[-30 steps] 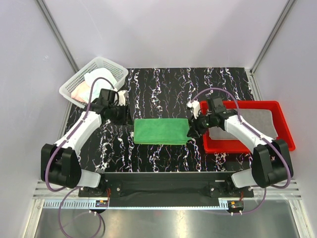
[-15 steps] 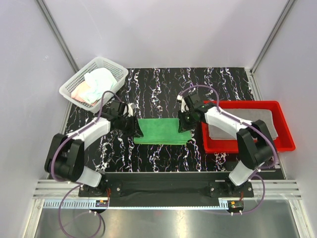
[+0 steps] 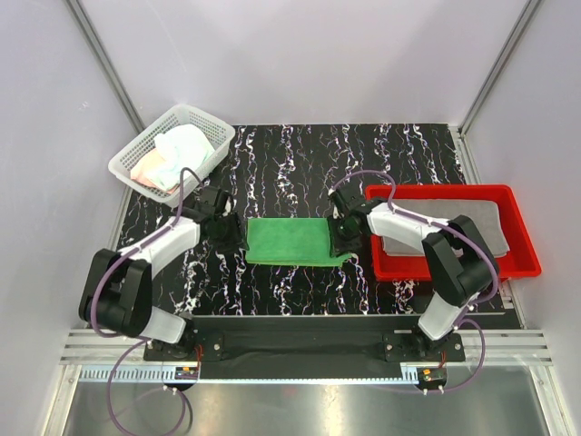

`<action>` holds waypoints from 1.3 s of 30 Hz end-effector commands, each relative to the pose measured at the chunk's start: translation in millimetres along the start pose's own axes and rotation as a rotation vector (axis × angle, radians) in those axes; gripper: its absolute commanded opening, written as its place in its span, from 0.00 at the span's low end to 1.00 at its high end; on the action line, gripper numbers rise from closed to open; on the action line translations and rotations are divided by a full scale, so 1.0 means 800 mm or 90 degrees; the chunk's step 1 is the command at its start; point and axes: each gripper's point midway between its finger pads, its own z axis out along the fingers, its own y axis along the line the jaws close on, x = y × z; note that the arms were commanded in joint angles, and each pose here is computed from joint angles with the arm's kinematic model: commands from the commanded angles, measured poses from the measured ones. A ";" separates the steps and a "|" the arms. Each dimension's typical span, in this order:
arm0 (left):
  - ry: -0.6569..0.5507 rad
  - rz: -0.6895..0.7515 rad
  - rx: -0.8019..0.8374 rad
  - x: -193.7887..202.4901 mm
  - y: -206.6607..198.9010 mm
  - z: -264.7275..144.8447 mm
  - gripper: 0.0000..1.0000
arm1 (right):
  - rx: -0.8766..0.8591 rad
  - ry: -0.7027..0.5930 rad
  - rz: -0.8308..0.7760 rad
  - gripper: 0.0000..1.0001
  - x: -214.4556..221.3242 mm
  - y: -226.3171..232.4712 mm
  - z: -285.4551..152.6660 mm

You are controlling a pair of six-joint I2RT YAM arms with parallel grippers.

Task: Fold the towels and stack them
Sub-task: Smooth out wrinkles on the folded towel

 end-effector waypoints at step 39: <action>-0.035 -0.042 -0.013 0.018 0.019 -0.012 0.48 | 0.075 -0.027 0.086 0.38 0.002 -0.018 -0.013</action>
